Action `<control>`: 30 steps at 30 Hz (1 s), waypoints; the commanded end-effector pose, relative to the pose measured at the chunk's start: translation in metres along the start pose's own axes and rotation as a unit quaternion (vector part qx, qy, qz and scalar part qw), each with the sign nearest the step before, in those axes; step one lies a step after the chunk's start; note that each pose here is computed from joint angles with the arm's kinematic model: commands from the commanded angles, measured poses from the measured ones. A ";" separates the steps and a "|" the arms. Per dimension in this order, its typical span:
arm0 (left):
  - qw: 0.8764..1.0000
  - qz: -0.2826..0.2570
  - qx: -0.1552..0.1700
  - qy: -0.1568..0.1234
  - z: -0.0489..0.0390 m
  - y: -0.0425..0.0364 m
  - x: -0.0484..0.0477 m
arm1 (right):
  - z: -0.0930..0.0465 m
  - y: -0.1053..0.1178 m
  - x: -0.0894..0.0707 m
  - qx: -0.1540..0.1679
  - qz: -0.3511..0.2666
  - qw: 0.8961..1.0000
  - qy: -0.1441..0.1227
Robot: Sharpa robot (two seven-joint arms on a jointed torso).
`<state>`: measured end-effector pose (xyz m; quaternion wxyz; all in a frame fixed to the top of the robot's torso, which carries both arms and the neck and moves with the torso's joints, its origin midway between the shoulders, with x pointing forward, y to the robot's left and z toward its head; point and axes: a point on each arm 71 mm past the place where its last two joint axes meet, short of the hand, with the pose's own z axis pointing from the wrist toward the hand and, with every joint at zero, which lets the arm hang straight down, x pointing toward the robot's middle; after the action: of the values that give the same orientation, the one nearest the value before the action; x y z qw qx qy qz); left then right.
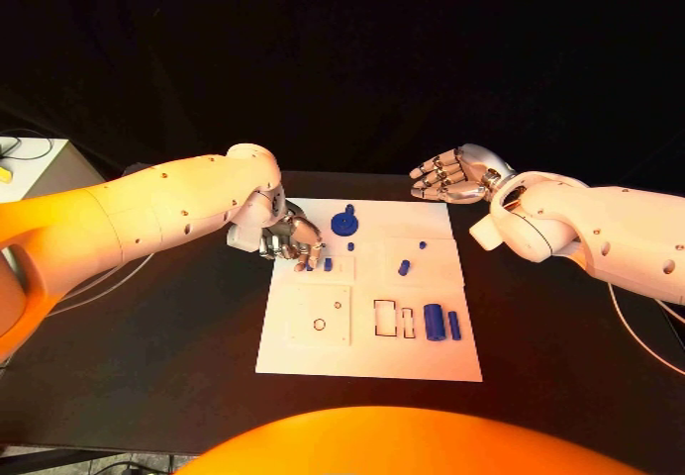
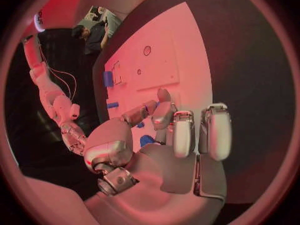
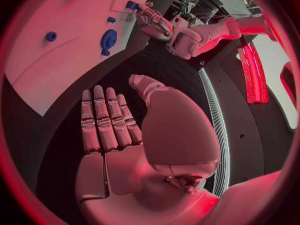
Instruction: Assemble the parts on the task board
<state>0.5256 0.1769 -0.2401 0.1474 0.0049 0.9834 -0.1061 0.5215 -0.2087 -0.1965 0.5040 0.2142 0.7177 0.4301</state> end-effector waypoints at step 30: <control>1.000 -0.002 -0.005 0.009 0.0007 0.0045 0.0002 | 0.000 0.001 0.002 -0.006 -0.001 1.000 0.008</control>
<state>0.5266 0.1810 -0.2414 0.1442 0.0003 0.9843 -0.1022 0.5214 -0.2088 -0.1965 0.5039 0.2142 0.7178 0.4301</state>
